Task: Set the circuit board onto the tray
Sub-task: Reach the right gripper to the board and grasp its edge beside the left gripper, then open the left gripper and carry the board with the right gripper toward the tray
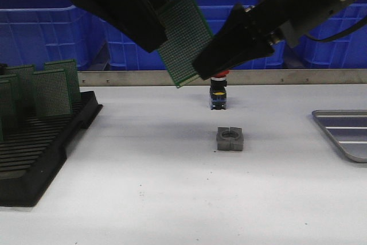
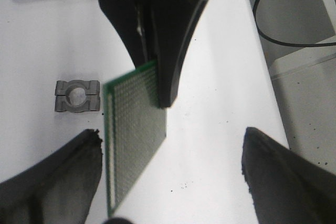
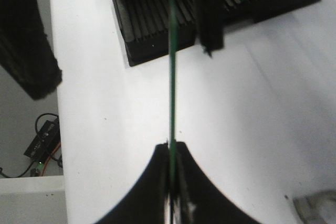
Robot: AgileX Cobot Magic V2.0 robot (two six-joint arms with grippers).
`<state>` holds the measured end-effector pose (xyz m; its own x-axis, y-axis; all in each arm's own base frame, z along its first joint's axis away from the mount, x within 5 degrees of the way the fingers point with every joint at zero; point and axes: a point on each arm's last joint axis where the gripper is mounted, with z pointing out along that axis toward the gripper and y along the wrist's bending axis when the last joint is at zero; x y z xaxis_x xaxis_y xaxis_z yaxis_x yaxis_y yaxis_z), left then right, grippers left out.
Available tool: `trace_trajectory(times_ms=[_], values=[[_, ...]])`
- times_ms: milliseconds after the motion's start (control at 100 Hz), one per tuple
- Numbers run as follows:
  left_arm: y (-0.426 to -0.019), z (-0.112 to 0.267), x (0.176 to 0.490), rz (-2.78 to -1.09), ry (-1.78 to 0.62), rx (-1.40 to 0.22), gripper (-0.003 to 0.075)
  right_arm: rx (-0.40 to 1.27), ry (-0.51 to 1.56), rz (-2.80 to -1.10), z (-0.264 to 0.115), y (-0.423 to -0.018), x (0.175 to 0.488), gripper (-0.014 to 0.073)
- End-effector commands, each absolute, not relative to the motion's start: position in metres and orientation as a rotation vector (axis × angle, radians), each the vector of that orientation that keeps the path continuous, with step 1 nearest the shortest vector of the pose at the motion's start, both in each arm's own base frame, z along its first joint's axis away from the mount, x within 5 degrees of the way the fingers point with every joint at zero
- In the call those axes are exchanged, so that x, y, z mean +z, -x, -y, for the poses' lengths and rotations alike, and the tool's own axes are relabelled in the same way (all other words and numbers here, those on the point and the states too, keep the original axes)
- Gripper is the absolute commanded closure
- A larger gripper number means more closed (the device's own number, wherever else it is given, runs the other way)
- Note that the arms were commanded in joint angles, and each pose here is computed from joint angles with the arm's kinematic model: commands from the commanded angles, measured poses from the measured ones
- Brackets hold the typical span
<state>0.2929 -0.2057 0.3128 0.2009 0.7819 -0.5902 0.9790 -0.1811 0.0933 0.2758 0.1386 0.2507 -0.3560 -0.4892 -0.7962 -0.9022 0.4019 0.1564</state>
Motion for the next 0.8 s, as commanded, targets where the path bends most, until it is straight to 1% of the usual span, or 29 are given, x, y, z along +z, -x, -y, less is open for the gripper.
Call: trace_trajectory(times_ms=[0, 160, 230, 300, 380, 520, 570, 680, 790], values=[[-0.279, 0.208, 0.340, -1.560, -2.008, -0.636, 0.0195, 0.760, 1.137, -1.975, -0.123, -0.272, 0.279, 0.0660], [-0.279, 0.208, 0.340, -1.560, -2.008, -0.636, 0.0195, 0.703, 1.046, -2.105, -0.083, -0.266, 0.289, 0.0660], [-0.279, 0.208, 0.340, -1.560, -2.008, -0.636, 0.0195, 0.682, 0.961, -2.162, -0.061, -0.266, 0.291, 0.0660], [-0.279, 0.208, 0.340, -1.560, -2.008, -0.636, 0.0195, 0.664, 0.823, -2.221, -0.038, -0.270, 0.290, 0.0660], [-0.279, 0.208, 0.340, -1.560, -2.008, -0.636, 0.0195, 0.653, 0.611, -2.295, -0.008, -0.276, 0.285, 0.0660], [-0.279, 0.208, 0.340, -1.560, -2.008, -0.636, 0.0195, 0.716, 0.209, -2.426, 0.036, -0.286, 0.263, 0.0660], [-0.279, 0.208, 0.340, -1.560, -2.008, -0.636, 0.0195, 0.744, 0.102, -2.460, 0.047, -0.289, 0.253, 0.0660], [-0.279, 0.208, 0.340, -1.560, -2.008, -0.636, 0.0195, 0.799, -0.061, -2.523, 0.064, -0.296, 0.228, 0.0660], [-0.279, 0.208, 0.340, -1.560, -2.008, -0.636, 0.0195, 0.842, -0.181, -2.570, 0.070, -0.303, 0.205, 0.0660]])
